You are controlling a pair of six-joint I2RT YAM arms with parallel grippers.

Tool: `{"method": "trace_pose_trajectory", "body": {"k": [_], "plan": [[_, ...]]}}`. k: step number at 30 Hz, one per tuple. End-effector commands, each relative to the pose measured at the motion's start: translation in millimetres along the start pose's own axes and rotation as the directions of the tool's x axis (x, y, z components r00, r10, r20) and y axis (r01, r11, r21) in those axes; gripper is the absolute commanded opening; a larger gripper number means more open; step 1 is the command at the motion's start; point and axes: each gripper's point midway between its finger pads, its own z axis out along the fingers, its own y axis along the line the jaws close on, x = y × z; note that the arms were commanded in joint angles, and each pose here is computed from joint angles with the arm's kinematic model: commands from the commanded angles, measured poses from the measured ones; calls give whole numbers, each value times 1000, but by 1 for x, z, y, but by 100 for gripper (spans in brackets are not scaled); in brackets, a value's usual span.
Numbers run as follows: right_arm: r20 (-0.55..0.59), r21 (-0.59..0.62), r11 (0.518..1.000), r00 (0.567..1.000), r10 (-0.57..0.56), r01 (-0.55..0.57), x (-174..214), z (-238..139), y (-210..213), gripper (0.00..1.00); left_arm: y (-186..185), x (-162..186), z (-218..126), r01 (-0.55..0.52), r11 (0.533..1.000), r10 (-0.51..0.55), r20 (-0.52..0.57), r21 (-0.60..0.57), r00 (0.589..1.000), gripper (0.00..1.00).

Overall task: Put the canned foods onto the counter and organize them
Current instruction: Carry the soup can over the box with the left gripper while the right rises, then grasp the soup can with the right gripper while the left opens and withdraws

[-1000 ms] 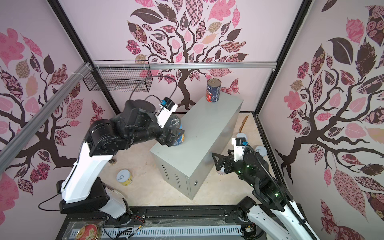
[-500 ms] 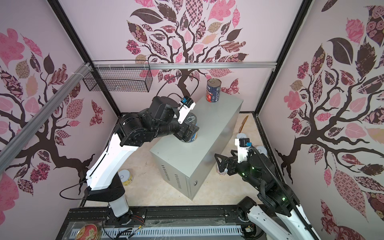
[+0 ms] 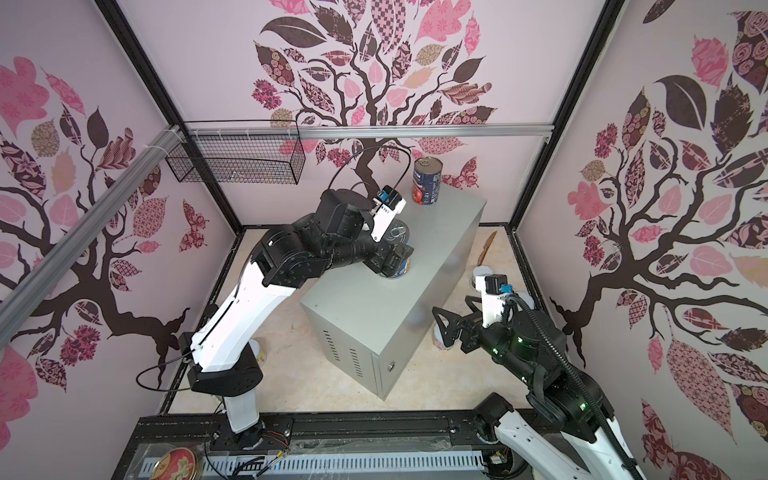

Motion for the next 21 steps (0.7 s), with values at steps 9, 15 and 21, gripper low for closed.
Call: {"method": "trace_pose_trajectory", "body": {"k": [9, 15, 21], "plan": [[28, -101, 993, 998, -60, 63, -33, -19, 29, 100, 4, -55, -50, 18, 1000, -21, 225, 17, 974, 98], [-2, -102, 988, 994, -113, 112, -43, -13, 34, 100, 15, -62, -95, 34, 999, -33, 297, 3, 954, 98], [-17, -152, 979, 990, -139, 135, -54, -3, 48, 100, 39, -43, -136, 99, 994, -83, 317, -36, 945, 98]]}}
